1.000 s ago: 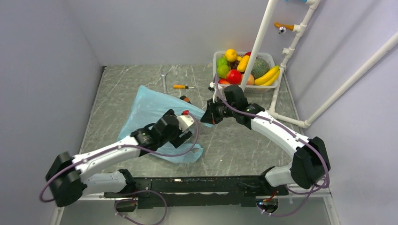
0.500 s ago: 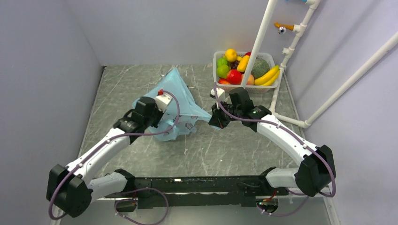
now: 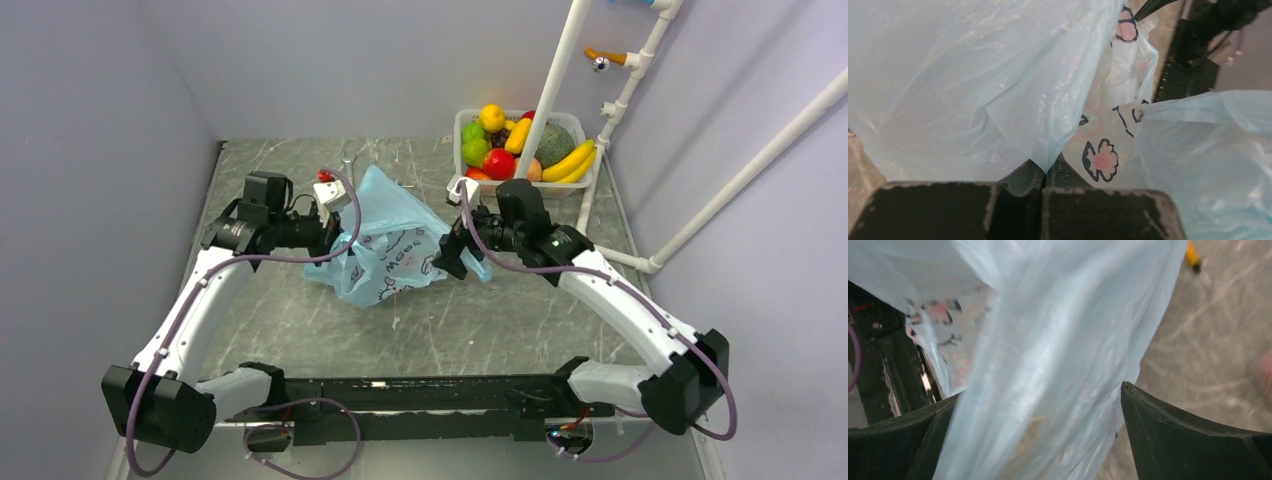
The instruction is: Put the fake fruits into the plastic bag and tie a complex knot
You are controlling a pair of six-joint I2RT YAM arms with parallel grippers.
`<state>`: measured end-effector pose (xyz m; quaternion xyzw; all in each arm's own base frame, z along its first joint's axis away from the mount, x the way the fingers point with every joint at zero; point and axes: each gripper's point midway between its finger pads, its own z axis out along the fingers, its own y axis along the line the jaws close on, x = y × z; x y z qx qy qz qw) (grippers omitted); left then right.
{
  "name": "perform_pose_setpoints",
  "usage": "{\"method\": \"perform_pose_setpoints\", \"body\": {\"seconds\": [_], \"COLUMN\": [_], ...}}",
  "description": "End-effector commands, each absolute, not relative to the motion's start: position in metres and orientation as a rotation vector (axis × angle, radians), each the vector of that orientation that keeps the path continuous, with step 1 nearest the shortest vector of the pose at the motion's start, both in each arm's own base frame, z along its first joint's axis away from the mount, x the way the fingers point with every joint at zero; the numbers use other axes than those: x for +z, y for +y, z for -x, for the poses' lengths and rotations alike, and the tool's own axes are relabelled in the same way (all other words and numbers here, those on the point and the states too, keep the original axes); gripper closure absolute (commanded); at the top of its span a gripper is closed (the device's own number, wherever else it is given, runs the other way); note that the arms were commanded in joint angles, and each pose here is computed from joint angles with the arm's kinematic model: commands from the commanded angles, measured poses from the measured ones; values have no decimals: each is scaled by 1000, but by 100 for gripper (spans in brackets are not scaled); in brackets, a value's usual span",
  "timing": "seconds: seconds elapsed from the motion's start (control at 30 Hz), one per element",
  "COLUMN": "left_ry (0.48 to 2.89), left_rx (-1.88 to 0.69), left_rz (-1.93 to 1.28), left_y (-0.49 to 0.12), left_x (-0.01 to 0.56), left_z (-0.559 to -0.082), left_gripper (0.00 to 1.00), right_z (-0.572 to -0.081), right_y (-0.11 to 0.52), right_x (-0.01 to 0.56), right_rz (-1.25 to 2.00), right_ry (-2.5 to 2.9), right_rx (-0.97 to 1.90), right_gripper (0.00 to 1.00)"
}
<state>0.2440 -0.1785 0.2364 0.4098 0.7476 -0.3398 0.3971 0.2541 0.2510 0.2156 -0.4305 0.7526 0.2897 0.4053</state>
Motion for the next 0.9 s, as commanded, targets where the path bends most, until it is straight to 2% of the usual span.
{"method": "perform_pose_setpoints", "body": {"seconds": [0.0,0.13,0.3,0.63,0.87], "left_ry": [1753,1721,1685,1756,1704], "left_rx": [-1105,-1172,-1223,-1084,-1149], "left_rz": [-1185,-1267,-1362,-1309,-1373], "left_y": [-196,-197,-197,-194,-204], "left_x": [262,264,265,257,264], "left_z": [-209,-196,-186,-208,-197], "left_gripper": [100,100,100,100,100], "right_z": [-253,-272,-284,-219,-267], "right_y": [287,299,307,292,307], "right_x": [282,281,277,317,291], "right_rz": [1083,1050,1056,1108,1023], "right_ry": [1572,1532,1534,1503,1617], "right_rx": [668,558,556,880,716], "right_gripper": [0,0,0,0,0]}}
